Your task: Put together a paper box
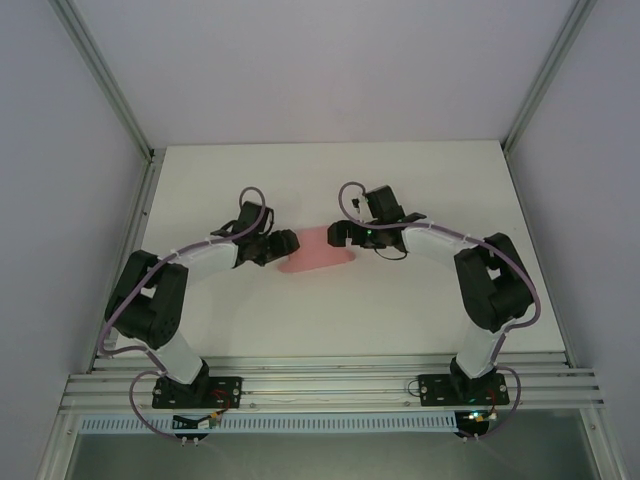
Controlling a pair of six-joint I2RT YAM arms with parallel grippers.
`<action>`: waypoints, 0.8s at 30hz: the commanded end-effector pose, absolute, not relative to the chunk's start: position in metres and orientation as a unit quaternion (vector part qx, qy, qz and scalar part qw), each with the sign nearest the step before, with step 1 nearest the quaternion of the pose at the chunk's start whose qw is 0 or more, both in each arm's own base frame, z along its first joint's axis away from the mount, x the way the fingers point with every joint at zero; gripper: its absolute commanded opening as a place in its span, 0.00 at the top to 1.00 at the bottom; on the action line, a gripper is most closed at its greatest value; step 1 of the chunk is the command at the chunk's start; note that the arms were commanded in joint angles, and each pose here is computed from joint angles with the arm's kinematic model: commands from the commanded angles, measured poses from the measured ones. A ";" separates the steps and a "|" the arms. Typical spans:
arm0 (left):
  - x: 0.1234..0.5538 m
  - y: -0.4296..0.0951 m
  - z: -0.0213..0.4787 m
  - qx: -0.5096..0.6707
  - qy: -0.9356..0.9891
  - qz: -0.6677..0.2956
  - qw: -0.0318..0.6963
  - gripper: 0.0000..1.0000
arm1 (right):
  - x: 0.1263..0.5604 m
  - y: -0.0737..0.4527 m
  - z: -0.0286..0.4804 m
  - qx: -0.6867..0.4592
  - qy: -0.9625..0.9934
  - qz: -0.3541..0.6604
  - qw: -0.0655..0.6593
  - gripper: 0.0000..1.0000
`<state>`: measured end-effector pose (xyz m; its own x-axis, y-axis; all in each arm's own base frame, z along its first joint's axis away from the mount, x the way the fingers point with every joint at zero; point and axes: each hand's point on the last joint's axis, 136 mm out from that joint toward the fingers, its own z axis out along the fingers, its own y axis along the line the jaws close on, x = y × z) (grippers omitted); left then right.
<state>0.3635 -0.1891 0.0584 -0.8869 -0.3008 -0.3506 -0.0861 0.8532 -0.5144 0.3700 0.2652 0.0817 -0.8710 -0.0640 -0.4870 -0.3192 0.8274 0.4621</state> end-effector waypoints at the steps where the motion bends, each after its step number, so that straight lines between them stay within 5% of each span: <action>1: 0.350 -0.190 0.039 -0.087 0.945 -0.250 0.190 0.48 | 0.369 0.268 0.076 -0.097 0.930 0.282 0.214 0.00; 12: 0.344 -0.189 0.024 -0.114 0.919 -0.328 0.186 0.77 | 0.366 0.274 0.073 -0.076 0.912 0.367 0.164 0.00; 24: 0.340 -0.176 0.026 -0.138 0.898 -0.370 0.194 0.84 | 0.355 0.288 0.070 -0.077 0.895 0.429 0.098 0.00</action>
<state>0.3610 -0.1866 0.0523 -0.8593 -0.3854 -0.3364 -0.0099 0.6700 -0.7423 0.3570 0.2781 0.0604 -0.9614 -0.0359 -0.2728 -0.2241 0.6774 0.7006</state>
